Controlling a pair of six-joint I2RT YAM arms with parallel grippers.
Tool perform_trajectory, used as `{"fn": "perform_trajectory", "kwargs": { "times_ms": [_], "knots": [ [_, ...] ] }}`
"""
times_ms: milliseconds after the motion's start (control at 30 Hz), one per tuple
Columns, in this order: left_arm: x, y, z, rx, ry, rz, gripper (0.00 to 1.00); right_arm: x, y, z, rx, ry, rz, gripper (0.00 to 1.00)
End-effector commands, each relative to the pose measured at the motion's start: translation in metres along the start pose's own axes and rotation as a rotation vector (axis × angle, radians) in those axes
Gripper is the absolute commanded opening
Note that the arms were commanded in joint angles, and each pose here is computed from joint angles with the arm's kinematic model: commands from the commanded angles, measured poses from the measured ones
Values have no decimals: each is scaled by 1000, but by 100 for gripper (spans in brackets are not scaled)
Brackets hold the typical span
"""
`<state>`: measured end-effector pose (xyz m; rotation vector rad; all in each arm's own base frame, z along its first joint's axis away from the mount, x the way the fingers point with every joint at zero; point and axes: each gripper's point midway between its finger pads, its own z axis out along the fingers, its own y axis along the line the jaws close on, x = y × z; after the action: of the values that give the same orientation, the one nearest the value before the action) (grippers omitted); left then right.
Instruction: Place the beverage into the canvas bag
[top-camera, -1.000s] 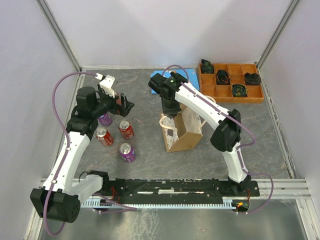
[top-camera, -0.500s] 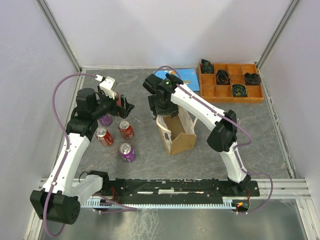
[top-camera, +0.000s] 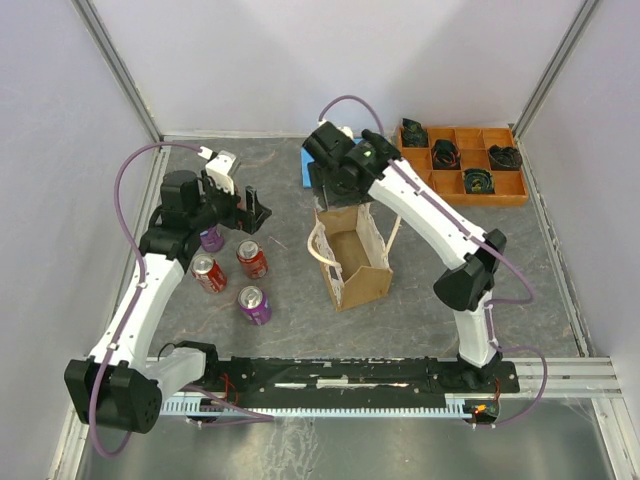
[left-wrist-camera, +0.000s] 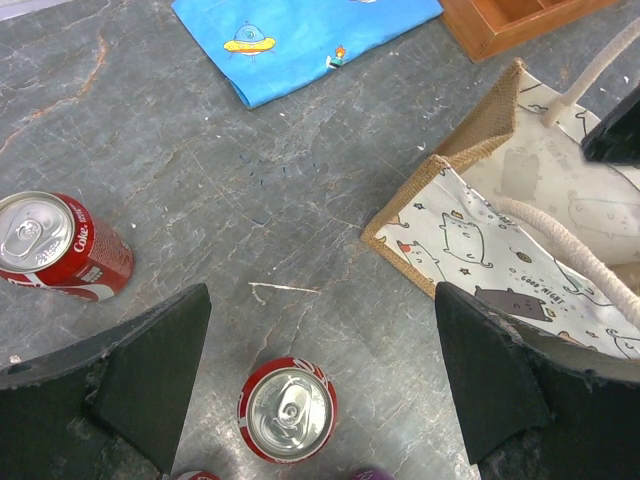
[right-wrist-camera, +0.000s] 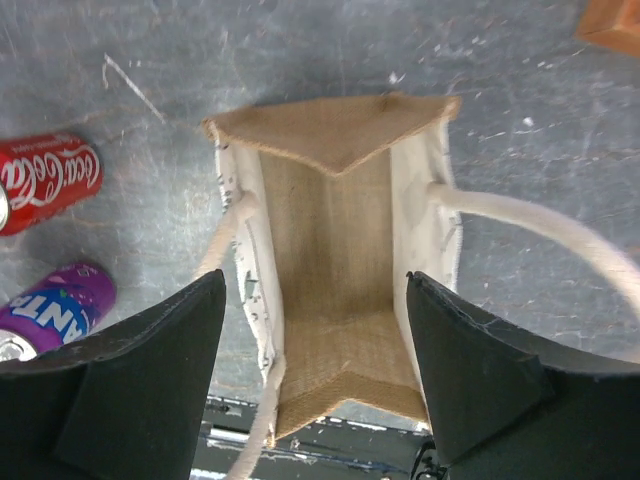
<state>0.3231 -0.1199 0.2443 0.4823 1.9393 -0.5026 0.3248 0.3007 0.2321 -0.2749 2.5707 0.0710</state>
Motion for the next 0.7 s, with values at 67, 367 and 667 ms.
{"fn": "perform_trajectory", "kwargs": {
  "times_ms": [67,367,667],
  "knots": [
    [-27,-5,0,30,-63,41,99,-39,-65,-27,87,-129,62,78],
    [-23,-5,5,49,-48,41,99,-7,-89,-9,102,26,-79,65],
    [-21,-5,8,59,-41,42,98,40,-91,26,116,167,-93,60]
  ]
}}
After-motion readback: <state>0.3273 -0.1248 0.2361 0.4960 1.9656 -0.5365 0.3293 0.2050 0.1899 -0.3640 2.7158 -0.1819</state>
